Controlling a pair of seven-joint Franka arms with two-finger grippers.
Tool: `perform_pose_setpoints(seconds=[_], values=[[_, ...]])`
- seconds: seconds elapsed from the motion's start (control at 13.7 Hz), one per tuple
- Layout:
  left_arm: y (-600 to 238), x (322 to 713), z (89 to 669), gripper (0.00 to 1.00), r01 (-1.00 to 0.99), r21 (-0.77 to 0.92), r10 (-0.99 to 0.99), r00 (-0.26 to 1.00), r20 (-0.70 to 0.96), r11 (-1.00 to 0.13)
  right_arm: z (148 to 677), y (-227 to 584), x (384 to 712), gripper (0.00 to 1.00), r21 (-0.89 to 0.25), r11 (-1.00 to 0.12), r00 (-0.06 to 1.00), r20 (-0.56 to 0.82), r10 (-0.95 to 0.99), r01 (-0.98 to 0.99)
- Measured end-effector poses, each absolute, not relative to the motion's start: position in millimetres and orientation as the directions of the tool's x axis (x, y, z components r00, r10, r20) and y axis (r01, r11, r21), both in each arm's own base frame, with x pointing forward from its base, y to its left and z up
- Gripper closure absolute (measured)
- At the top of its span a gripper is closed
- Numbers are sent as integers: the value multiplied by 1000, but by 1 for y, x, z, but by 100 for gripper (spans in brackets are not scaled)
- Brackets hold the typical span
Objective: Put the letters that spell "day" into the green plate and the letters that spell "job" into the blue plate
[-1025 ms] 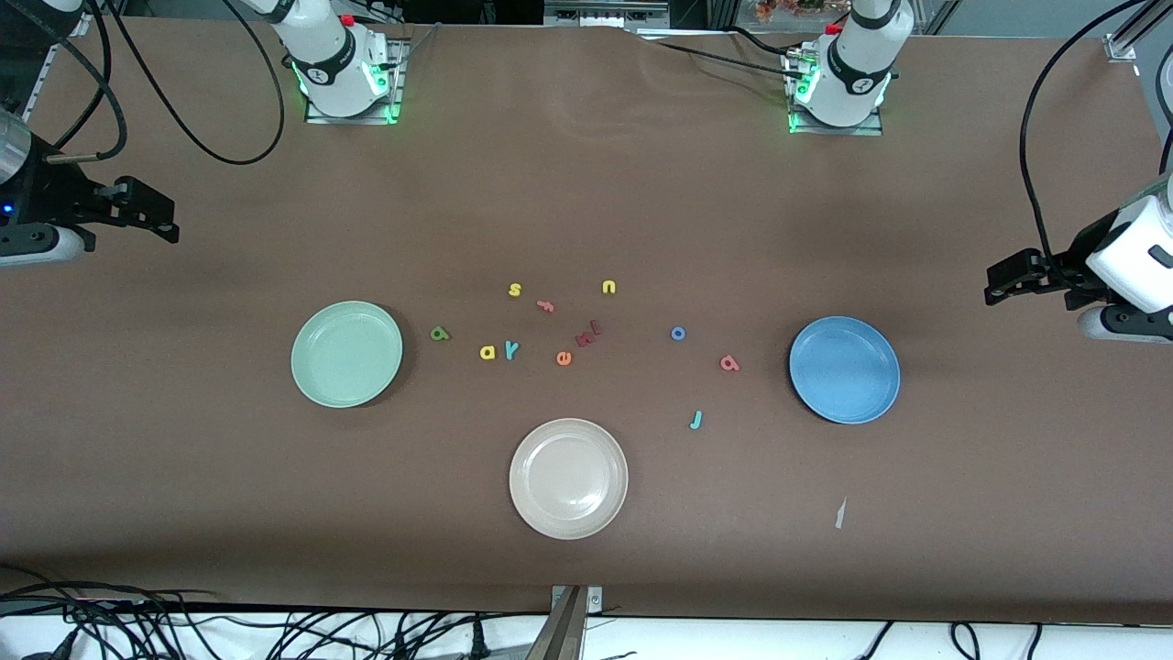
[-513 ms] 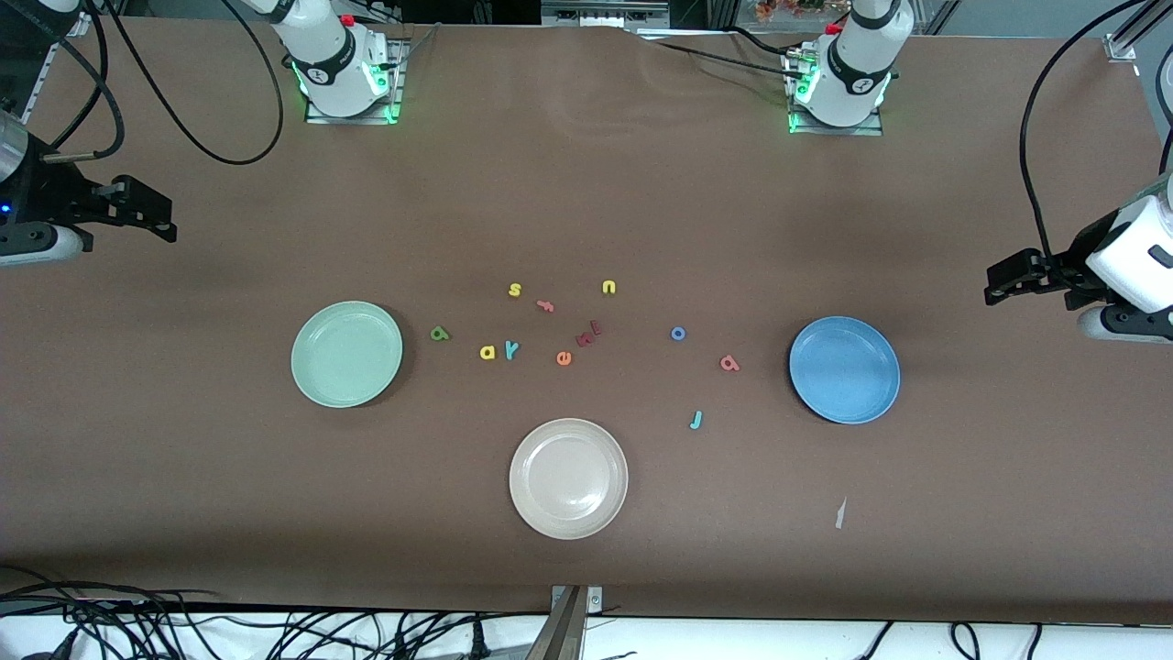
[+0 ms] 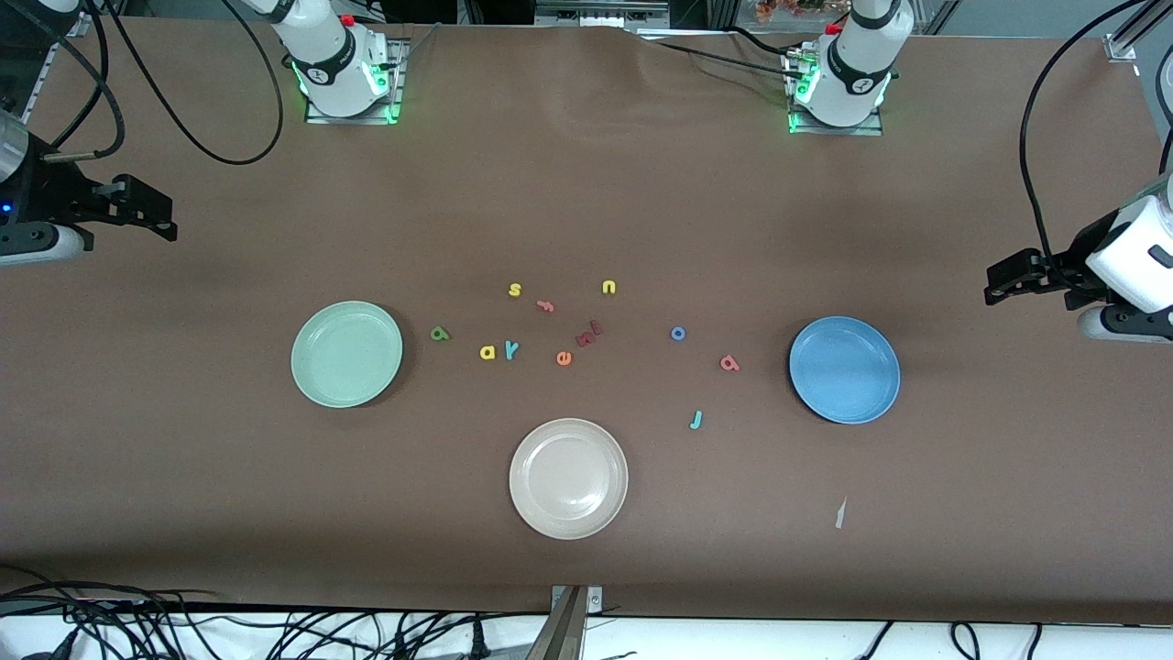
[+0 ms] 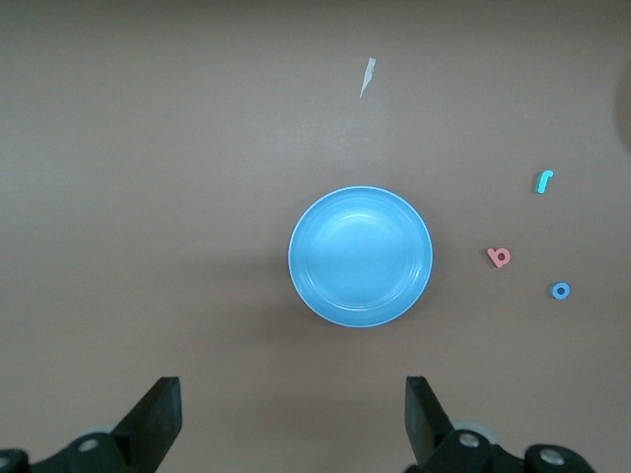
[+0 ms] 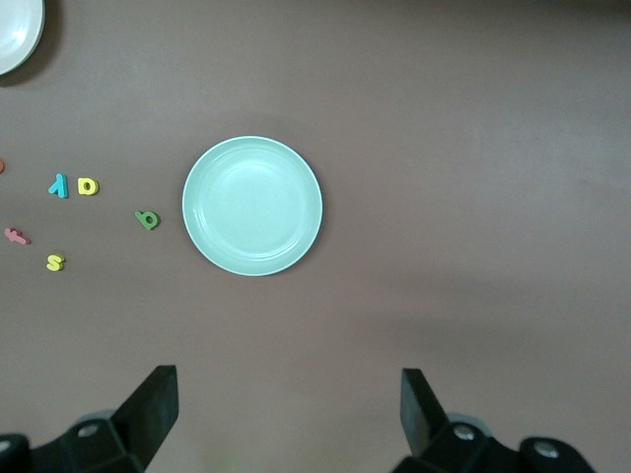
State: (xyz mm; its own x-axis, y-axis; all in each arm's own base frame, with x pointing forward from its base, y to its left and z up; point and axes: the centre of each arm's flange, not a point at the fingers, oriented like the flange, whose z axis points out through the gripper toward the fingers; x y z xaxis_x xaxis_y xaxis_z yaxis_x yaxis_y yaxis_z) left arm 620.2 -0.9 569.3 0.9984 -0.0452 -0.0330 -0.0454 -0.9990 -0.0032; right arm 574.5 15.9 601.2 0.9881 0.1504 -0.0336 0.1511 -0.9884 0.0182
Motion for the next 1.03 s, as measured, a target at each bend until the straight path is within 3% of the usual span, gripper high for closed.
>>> perform_pose_setpoints(seconds=[1.03], values=[[-1, 620, 569, 0, -45, -3, -45, 998, -35, -999, 600, 15, 573, 0, 17, -989, 988, -42, 148, 149]])
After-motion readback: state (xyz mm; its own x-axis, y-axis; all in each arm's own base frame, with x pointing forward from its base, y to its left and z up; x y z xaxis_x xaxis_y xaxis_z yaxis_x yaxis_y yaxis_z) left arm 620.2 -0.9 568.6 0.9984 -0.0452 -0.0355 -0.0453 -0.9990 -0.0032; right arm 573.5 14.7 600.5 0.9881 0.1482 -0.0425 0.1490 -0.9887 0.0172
